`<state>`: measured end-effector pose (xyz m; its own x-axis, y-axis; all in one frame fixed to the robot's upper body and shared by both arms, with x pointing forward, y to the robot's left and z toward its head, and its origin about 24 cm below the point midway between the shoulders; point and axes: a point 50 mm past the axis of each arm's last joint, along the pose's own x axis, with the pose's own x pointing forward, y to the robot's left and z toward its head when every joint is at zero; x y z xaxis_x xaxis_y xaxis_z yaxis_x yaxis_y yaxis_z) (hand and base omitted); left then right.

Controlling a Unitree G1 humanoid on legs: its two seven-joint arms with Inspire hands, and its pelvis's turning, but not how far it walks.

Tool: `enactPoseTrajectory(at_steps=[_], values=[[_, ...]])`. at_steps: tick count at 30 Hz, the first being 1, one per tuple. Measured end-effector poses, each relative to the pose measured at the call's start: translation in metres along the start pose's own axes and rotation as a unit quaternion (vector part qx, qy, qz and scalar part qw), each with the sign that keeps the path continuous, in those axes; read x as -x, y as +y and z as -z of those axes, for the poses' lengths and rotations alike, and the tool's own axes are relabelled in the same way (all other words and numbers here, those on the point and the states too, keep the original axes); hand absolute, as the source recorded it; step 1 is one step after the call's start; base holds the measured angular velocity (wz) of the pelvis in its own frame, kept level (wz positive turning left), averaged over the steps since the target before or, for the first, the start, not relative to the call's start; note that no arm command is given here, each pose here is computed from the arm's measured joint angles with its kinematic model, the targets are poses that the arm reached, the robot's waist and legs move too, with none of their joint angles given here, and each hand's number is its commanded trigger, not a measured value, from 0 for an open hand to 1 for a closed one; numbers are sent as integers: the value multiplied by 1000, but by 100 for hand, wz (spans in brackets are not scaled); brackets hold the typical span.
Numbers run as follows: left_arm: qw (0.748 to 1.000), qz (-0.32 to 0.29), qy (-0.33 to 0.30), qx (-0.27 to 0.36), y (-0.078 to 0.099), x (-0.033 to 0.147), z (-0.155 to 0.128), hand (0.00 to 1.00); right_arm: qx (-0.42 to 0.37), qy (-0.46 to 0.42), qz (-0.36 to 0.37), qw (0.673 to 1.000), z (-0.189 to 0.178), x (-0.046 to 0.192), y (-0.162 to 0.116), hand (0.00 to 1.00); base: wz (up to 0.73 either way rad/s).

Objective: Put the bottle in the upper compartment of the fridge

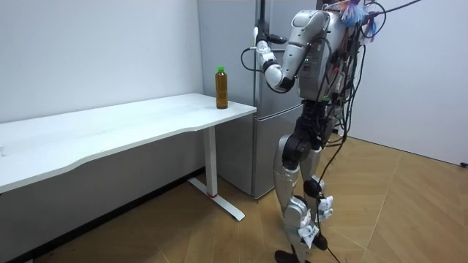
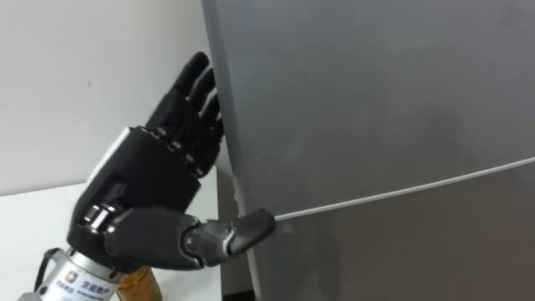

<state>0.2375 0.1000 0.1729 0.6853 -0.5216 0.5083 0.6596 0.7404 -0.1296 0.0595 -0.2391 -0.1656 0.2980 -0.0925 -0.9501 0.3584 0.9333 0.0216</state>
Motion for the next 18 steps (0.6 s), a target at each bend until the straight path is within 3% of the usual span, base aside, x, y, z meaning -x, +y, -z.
enactPoseTrajectory(at_steps=[5,6,7,8,18], values=[[1000,18,5,13,-7,-2,4,0,12,0,0,1000,-2,-1,2,0,-1],[1000,21,5,14,-8,-2,4,10,16,0,-2,1000,-3,-1,3,0,0],[1000,22,6,14,-8,-2,4,62,21,-1,-4,1000,-4,-1,4,0,0],[1000,22,5,15,-8,-2,4,100,23,-1,-5,1000,-4,-1,5,0,0],[999,17,11,27,-8,-3,10,100,38,2,-9,999,-6,-2,6,0,2]])
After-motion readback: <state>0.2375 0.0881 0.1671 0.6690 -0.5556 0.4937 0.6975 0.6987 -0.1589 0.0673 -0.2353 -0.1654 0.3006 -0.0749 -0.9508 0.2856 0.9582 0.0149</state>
